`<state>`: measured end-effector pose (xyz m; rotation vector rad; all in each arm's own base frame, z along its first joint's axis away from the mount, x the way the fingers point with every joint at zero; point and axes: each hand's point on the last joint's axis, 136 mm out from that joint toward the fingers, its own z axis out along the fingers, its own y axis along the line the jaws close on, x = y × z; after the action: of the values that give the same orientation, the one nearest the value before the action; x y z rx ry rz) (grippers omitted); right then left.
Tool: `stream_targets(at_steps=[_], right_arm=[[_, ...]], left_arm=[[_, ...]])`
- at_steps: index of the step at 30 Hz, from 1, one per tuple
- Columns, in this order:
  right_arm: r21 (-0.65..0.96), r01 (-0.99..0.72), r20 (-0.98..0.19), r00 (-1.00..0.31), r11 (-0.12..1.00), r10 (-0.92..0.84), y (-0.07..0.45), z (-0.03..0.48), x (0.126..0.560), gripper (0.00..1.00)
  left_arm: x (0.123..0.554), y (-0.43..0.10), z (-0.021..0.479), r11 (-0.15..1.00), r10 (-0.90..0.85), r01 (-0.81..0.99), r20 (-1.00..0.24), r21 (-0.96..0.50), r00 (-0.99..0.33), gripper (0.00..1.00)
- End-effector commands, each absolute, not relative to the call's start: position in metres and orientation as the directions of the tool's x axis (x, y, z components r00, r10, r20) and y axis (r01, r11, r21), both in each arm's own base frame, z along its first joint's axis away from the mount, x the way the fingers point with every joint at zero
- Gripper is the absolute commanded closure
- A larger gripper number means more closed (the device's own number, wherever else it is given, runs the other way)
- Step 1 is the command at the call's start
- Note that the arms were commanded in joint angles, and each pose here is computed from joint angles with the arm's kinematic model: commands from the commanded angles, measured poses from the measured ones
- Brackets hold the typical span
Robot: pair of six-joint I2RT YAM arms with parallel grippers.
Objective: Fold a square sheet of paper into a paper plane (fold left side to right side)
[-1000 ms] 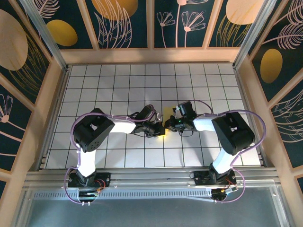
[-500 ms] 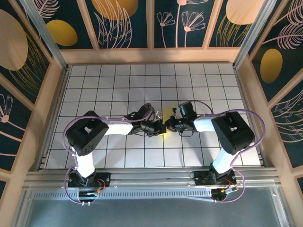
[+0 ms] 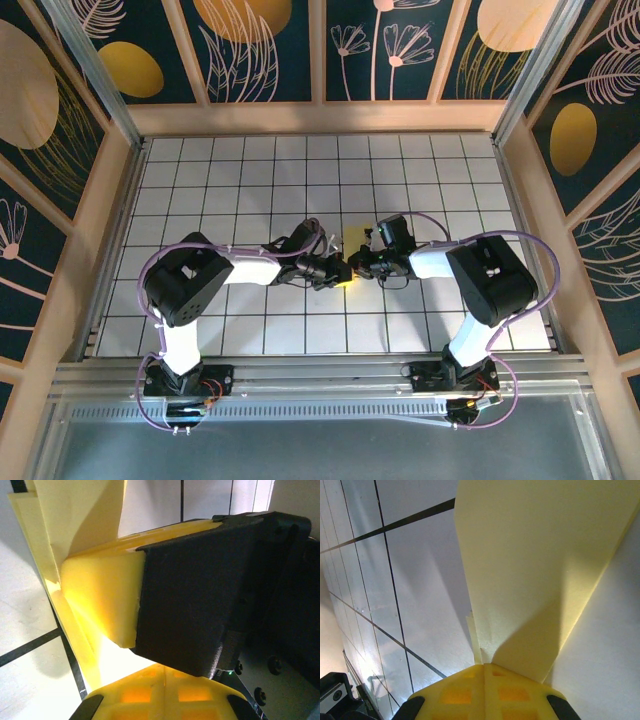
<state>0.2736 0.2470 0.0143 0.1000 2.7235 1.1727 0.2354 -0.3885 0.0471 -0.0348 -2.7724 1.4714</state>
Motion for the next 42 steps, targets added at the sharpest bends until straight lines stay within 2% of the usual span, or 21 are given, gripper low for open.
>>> stream_targets(at_steps=[1, 9, 20, 34, 42], right_arm=[[0.597, 0.109, 0.013, -0.992, 0.795, 0.126, 0.221, -0.034, 0.235, 1.00], [0.596, 0.109, 0.013, -0.992, 0.796, 0.126, 0.221, -0.034, 0.236, 1.00], [0.596, 0.110, 0.013, -0.992, 0.795, 0.127, 0.222, -0.034, 0.237, 1.00], [0.595, 0.100, 0.012, -0.993, 0.798, 0.115, 0.221, -0.034, 0.236, 1.00], [0.635, -0.065, -0.044, -0.998, 0.770, -0.048, 0.232, -0.024, 0.231, 1.00]], left_arm=[[0.239, -0.387, 0.022, 0.599, -0.008, 0.002, -0.009, -0.801, -1.000, 1.00], [0.238, -0.380, 0.015, 0.618, -0.020, -0.003, -0.013, -0.786, -1.000, 1.00], [0.247, -0.373, 0.048, 0.584, -0.060, 0.038, -0.090, -0.811, -0.994, 1.00], [0.258, -0.372, 0.056, 0.534, -0.106, 0.012, -0.080, -0.845, -0.991, 1.00], [0.284, -0.340, 0.068, 0.545, -0.173, 0.002, -0.115, -0.838, -0.978, 1.00]])
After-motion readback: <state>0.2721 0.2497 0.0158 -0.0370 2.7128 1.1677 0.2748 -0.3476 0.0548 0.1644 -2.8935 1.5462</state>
